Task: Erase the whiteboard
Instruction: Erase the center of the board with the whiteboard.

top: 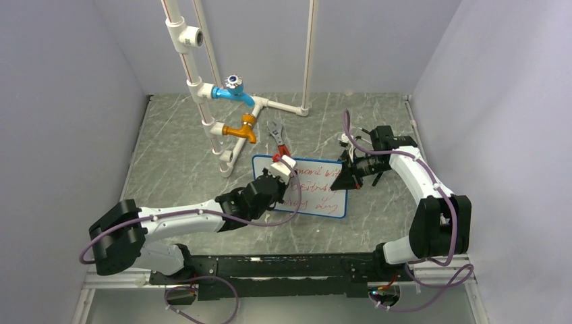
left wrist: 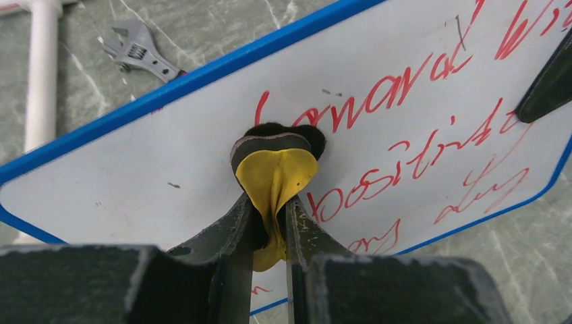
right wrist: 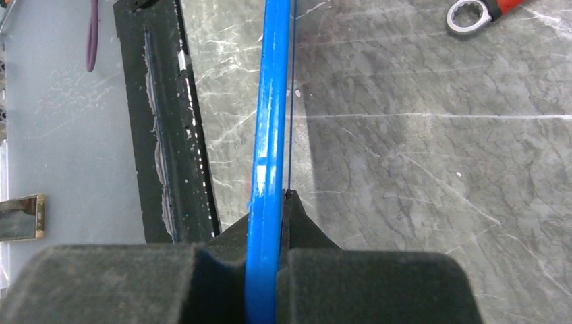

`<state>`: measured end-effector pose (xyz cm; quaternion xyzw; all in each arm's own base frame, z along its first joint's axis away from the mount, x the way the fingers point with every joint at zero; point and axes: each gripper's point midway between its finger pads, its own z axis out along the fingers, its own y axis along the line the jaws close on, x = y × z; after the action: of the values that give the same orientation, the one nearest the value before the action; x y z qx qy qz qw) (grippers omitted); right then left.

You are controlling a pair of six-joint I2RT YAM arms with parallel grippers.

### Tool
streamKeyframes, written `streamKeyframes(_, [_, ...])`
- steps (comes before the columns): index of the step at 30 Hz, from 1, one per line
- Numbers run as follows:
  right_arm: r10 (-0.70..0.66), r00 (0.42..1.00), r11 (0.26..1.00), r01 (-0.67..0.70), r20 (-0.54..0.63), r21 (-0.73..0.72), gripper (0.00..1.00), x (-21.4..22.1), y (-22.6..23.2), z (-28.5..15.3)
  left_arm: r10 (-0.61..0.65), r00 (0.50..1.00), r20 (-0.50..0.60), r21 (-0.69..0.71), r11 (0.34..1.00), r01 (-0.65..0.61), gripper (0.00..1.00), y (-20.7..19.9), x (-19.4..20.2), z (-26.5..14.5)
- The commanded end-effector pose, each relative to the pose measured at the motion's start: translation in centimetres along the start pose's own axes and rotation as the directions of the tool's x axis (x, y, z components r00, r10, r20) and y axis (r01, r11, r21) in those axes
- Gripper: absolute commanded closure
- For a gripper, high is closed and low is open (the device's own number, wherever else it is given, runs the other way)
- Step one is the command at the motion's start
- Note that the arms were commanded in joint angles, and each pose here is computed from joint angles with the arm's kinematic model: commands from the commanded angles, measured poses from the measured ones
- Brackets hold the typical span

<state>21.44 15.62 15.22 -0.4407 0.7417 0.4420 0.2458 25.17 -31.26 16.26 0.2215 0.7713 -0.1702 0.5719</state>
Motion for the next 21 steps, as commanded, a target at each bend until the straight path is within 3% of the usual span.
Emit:
streamKeyframes(1, [-0.001, 1.0, 0.995, -0.002, -0.024, -0.102, 1.0, 0.6, 3.4, 0.6, 0.058, 0.994, 0.087, -0.134, 0.99, -0.046, 1.0, 2.0, -5.4, 1.0])
streamKeyframes(9, [-0.004, 1.0, 0.995, 0.001, -0.025, -0.101, 1.0, 0.6, 3.4, 0.5, 0.072, 0.994, 0.081, -0.216, 0.975, -0.053, 1.0, 3.9, -6.8, 0.6])
streamKeyframes(21, [-0.002, 1.0, 0.995, 0.0, -0.025, -0.1, 1.0, 0.6, 3.3, 0.6, -0.025, 0.993, 0.115, -0.145, 0.989, 0.042, 1.0, 4.6, -7.9, -0.8])
